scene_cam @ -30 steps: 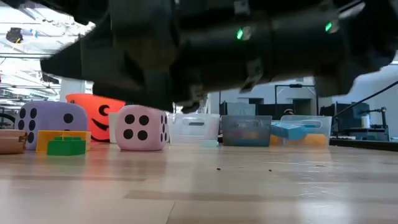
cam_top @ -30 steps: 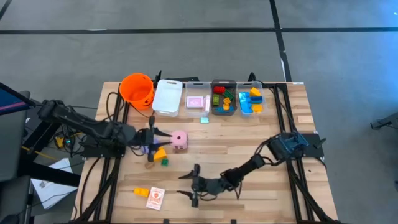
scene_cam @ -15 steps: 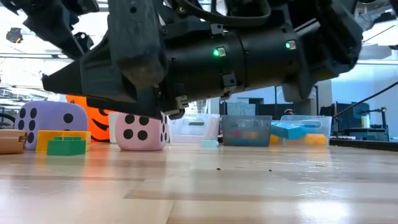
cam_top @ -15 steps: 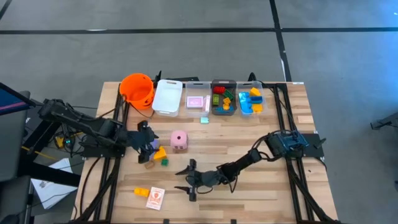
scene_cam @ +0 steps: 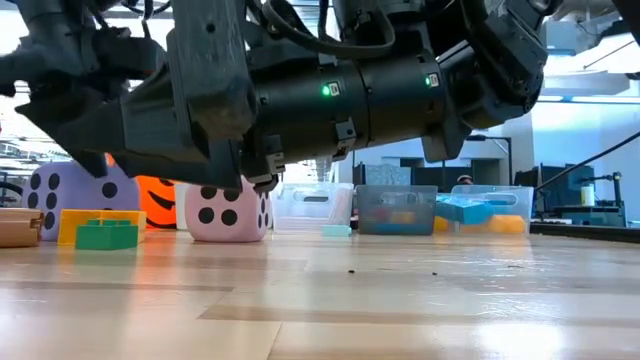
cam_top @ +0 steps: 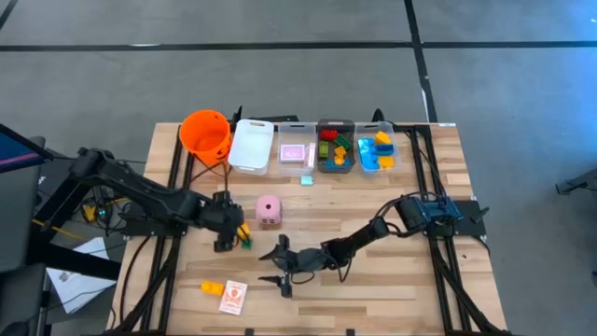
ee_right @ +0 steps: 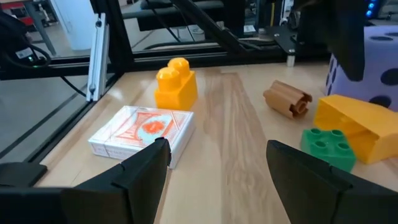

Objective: Pick & Place Toys
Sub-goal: Put the big yellow game piece into the right transparent bin

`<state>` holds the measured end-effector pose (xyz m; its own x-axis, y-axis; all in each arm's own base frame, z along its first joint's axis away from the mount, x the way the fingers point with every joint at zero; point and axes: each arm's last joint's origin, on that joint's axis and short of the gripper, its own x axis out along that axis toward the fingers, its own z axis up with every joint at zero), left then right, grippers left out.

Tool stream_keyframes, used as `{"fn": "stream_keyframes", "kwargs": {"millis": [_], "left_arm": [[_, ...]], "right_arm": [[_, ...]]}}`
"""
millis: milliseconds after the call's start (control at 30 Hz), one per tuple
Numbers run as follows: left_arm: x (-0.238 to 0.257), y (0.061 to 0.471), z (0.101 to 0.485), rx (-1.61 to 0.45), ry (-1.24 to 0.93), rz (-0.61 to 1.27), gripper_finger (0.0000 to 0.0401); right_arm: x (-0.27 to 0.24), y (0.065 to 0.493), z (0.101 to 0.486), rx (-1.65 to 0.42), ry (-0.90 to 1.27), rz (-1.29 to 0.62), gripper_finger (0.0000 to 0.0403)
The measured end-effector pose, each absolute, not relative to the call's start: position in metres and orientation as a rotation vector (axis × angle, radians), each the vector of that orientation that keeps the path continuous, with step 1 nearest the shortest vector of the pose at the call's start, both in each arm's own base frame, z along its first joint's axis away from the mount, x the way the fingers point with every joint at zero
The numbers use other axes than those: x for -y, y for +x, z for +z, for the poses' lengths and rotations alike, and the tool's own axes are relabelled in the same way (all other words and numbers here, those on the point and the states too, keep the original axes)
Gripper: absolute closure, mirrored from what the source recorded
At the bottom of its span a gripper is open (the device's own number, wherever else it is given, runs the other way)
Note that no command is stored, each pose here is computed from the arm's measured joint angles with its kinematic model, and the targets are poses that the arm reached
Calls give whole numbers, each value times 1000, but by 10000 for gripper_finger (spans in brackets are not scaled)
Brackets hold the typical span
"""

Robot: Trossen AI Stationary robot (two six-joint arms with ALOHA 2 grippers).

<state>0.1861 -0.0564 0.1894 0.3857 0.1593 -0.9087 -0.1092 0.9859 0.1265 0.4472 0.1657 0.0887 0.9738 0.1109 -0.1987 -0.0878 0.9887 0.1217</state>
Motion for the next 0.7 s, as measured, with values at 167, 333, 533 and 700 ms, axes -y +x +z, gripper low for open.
{"fn": "stream_keyframes", "kwargs": {"millis": [167, 333, 533, 700], "left_arm": [[52, 176, 185, -1281, 74, 246, 113], [53, 178, 194, -1160, -50, 236, 116], [56, 181, 202, -1081, -161, 193, 116], [59, 184, 198, -1107, -191, 159, 116]], "right_arm": [[-166, 447, 88, -220, 140, 97, 138], [-167, 447, 87, -226, 167, 106, 138], [-167, 446, 86, -242, 169, 110, 138], [-166, 446, 85, -256, 190, 105, 138]]}}
